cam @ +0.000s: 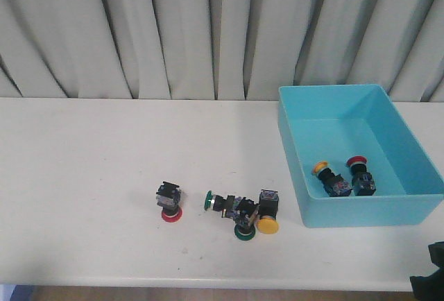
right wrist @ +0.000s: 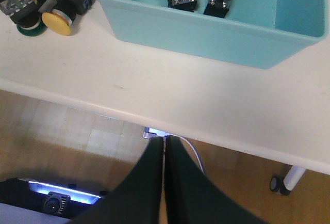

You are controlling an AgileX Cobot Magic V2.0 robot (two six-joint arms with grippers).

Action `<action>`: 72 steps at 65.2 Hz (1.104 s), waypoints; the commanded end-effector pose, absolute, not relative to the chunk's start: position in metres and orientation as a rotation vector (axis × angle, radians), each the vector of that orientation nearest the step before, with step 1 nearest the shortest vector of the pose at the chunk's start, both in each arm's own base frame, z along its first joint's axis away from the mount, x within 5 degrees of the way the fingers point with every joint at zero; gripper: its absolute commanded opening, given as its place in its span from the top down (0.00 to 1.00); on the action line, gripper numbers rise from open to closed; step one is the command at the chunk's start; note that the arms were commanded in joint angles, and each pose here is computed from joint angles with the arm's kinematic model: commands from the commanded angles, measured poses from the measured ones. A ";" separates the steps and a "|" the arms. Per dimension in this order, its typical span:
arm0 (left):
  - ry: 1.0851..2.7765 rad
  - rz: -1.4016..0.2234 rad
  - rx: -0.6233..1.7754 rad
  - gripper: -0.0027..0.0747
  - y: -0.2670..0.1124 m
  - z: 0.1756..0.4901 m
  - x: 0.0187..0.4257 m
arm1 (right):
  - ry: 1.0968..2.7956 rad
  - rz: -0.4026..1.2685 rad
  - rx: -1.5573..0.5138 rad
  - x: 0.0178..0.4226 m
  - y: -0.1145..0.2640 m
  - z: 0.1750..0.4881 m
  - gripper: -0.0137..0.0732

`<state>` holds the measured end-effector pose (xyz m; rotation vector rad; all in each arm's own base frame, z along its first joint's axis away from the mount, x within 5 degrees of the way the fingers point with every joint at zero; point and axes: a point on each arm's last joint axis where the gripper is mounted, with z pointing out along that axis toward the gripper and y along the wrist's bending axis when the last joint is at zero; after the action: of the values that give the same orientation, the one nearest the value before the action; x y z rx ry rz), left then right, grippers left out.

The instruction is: Pick red and yellow buttons and place in box

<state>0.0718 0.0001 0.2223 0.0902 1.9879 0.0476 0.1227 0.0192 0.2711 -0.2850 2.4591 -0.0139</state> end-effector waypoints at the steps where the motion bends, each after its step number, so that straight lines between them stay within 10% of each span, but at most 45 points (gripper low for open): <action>1: 1.791 0.052 0.056 0.97 0.001 0.225 0.066 | 2.387 -0.014 -0.284 0.127 0.020 0.282 0.85; 72: 1.480 0.009 0.022 0.97 -0.001 0.193 0.057 | 2.391 -0.014 -0.284 0.127 0.020 0.281 0.85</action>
<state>0.0566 -0.0005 0.2019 0.0310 1.5305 0.0170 0.1226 0.0192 0.2711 -0.2831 2.4605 -0.0134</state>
